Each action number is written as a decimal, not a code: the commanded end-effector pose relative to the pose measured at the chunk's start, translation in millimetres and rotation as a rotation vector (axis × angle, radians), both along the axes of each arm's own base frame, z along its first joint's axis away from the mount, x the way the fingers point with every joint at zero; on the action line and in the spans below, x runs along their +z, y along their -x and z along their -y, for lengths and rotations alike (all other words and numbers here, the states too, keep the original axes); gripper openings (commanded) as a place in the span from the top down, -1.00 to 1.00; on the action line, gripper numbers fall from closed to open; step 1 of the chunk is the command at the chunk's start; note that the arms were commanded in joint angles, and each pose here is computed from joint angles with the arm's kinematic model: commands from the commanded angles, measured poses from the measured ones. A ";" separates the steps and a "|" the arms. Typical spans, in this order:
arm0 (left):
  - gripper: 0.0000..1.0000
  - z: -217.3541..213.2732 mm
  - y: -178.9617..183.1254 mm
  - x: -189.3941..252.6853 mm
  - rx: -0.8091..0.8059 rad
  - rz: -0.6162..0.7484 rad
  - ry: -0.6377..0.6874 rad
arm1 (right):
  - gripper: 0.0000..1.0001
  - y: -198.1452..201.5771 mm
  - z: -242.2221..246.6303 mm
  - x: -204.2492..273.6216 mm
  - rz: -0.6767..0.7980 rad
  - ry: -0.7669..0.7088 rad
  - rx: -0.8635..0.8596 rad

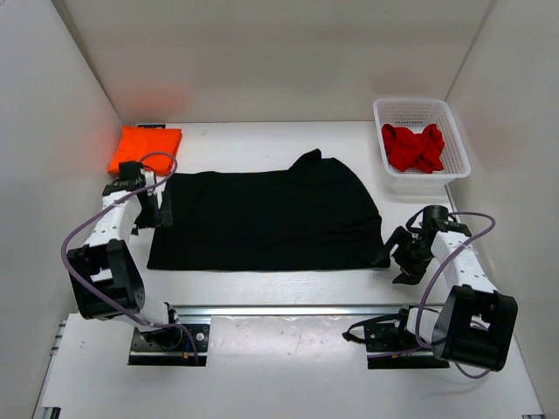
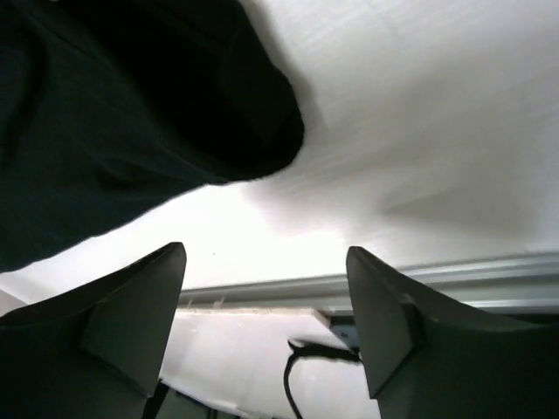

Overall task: Fold and stack the t-shirts
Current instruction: Fold the flattened tshirt in 1/3 of the way

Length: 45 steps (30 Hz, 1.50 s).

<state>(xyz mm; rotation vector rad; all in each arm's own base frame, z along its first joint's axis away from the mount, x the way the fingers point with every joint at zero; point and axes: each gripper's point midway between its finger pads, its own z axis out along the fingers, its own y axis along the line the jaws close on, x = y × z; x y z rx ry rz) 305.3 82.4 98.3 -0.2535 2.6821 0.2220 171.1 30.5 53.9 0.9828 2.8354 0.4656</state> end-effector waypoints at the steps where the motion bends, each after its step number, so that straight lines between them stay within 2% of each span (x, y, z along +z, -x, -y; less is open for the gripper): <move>1: -0.97 13.9 33.2 -4.3 -0.020 -0.070 0.073 | -0.45 -14.7 -11.4 0.2 0.085 -0.030 -0.025; 4: -0.96 -20.7 55.4 -31.3 0.107 -0.180 0.021 | -0.46 -29.2 -19.8 -5.3 0.142 -0.042 -0.012; 6: -0.93 -34.9 61.4 -43.1 0.187 -0.217 0.075 | -0.46 -39.5 -13.4 -3.6 0.173 -0.024 -0.037; 9: -0.90 -29.0 54.2 -53.9 0.164 -0.237 0.161 | -0.44 -39.3 -7.7 -10.9 0.145 -0.017 -0.063; 12: -0.87 -25.7 54.1 -59.4 0.129 -0.261 0.134 | -0.42 -34.7 -3.3 -21.0 0.128 0.035 -0.058; 14: -0.86 -22.5 63.1 -66.3 0.132 -0.286 0.158 | -0.30 -36.4 1.3 -26.7 0.117 0.048 -0.075; 16: -0.85 -24.3 70.3 -72.4 0.150 -0.306 0.173 | 0.11 -36.4 4.0 -31.9 0.103 0.046 -0.090; 18: -0.83 -25.7 76.6 -80.8 0.160 -0.332 0.170 | 0.14 -38.6 7.2 -36.1 0.094 0.047 -0.104; 24: -0.71 -16.1 63.9 -84.2 0.115 -0.323 0.221 | 0.07 -51.8 20.2 -41.2 0.100 0.093 -0.102; 27: -0.64 -12.8 64.8 -86.9 0.114 -0.326 0.228 | 0.19 -54.6 20.4 -42.8 0.108 0.083 -0.100; 28: -0.63 -15.8 67.1 -89.0 0.120 -0.332 0.224 | 0.36 -52.9 17.7 -43.5 0.101 0.068 -0.105; 30: -0.46 -16.7 66.3 -91.0 0.125 -0.333 0.211 | 0.80 -50.0 17.6 -47.6 0.093 0.051 -0.129; 32: -0.30 -13.7 63.9 -91.1 0.105 -0.325 0.217 | 0.99 -45.2 17.4 -49.1 0.080 0.042 -0.138; 34: -0.08 -9.8 65.8 -95.2 0.096 -0.337 0.222 | 1.00 -46.5 23.4 -44.6 0.084 0.053 -0.154; 37: 0.44 -11.0 61.6 -93.0 0.080 -0.321 0.221 | 1.00 -44.5 25.4 -36.6 0.081 0.053 -0.160; 39: 0.62 -9.1 61.2 -88.9 0.057 -0.319 0.238 | 0.99 -44.3 24.2 -27.3 0.087 0.045 -0.166; 41: 0.70 -15.5 61.7 -76.3 0.044 -0.328 0.215 | 0.99 -40.5 22.2 -17.5 0.090 0.044 -0.170; 45: 0.70 -22.4 76.9 -56.5 -0.026 -0.393 0.187 | 1.00 -16.6 21.5 0.1 0.068 0.037 -0.210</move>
